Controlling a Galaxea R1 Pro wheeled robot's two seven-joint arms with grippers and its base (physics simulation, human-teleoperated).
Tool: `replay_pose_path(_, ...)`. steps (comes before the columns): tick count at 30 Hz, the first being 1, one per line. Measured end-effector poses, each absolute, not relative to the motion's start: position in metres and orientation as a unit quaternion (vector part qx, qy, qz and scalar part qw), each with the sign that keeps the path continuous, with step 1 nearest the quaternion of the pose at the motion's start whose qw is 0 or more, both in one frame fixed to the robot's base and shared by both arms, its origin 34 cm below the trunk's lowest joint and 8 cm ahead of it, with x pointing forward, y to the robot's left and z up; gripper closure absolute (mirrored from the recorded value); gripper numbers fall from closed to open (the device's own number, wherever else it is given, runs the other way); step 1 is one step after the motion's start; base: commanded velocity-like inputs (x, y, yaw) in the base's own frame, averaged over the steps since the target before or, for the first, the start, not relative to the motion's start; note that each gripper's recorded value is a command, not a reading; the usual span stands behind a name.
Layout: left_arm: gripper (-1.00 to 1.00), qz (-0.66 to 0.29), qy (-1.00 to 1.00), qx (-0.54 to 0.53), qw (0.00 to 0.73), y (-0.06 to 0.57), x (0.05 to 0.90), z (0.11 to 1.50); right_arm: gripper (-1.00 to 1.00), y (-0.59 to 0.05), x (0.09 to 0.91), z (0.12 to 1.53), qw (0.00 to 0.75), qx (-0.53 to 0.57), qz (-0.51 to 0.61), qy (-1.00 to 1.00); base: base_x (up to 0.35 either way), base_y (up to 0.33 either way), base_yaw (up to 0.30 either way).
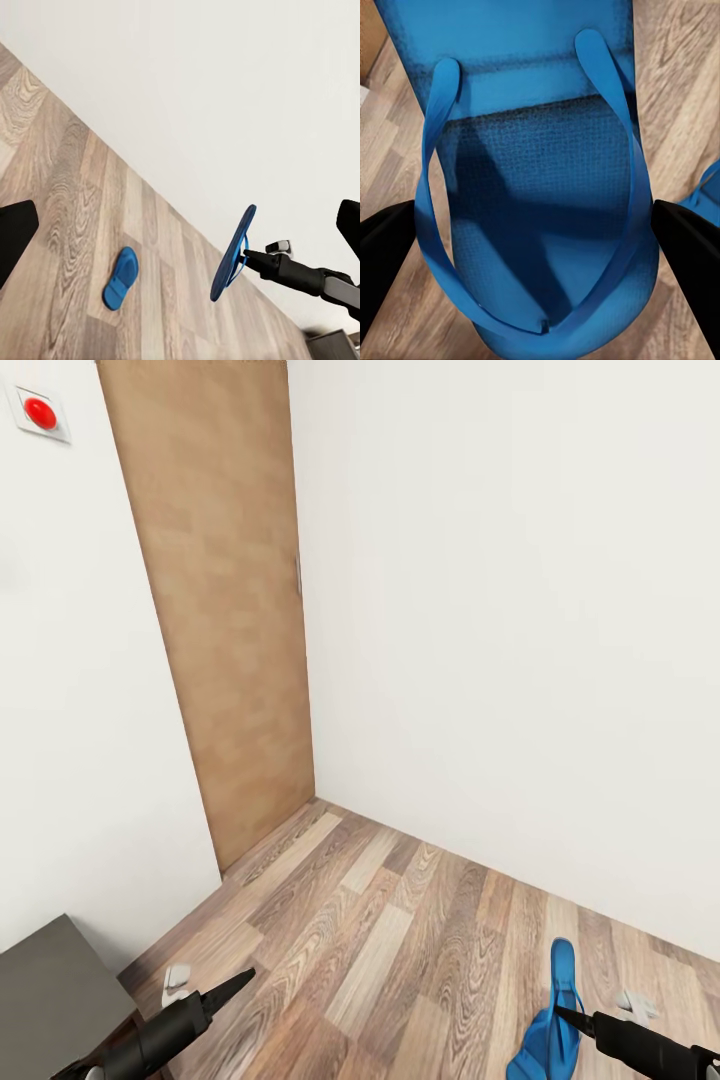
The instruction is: In the bedroom, move the book from the bed onto either nightstand, and place the two sandals side by side next to the bed.
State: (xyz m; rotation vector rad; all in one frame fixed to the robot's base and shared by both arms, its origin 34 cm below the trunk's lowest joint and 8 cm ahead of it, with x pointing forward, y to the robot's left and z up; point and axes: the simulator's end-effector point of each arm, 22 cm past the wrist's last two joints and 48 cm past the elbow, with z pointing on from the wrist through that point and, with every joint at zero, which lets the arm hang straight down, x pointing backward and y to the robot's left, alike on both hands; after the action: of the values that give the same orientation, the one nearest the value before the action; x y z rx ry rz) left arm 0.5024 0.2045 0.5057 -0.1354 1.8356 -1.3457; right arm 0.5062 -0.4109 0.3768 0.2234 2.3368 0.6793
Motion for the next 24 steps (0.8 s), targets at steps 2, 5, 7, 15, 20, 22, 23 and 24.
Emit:
replay_pose_path(2, -1.0, -0.536, 0.731, -0.054, 0.418, 0.204, 0.504, 0.51, 1.0, -0.411, 0.507, 0.381, 0.342, 0.086, 0.261, 0.899, 0.0, 0.0, 0.0)
replay_pose_path(5, -1.0, -0.536, 0.732, -0.054, 0.418, 0.204, 0.504, 0.51, 1.0, -0.411, 0.507, 0.381, 0.341, 0.086, 0.261, 0.899, 0.0, 0.0, 0.0)
replay_pose_path(7, -1.0, -0.537, 0.731, -0.054, 0.418, 0.204, 0.504, 0.51, 1.0, -0.411, 0.507, 0.381, 0.341, 0.086, 0.261, 0.899, 0.0, 0.0, 0.0)
replay_pose_path(15, -1.0, -0.535, 0.733, -0.053, 0.418, 0.205, 0.503, 0.51, 1.0, -0.411, 0.507, 0.381, 0.341, 0.086, 0.261, 0.899, 0.0, 0.0, 0.0)
replay_pose_path(20, -1.0, -0.518, 0.747, -0.04, 0.416, 0.205, 0.5, 0.497, 1.0, -0.41, 0.507, 0.38, 0.341, 0.086, 0.261, 0.899, 0.0, 0.0, 0.0)
replay_pose_path(22, -1.0, -0.504, 0.762, -0.04, 0.405, 0.207, 0.492, 0.476, 1.0, -0.411, 0.508, 0.381, 0.345, 0.084, 0.26, 0.898, 0.0, 0.0, 0.0)
replay_pose_path(23, -1.0, -0.501, 0.765, -0.04, 0.404, 0.208, 0.489, 0.471, 1.0, -0.411, 0.508, 0.381, 0.346, 0.083, 0.259, 0.898, 0.0, 0.0, 0.0)
replay_pose_path(24, -1.0, -0.494, 0.77, -0.04, 0.402, 0.209, 0.486, 0.462, 1.0, -0.411, 0.509, 0.382, 0.349, 0.081, 0.258, 0.897, 0.0, 0.0, 0.0)
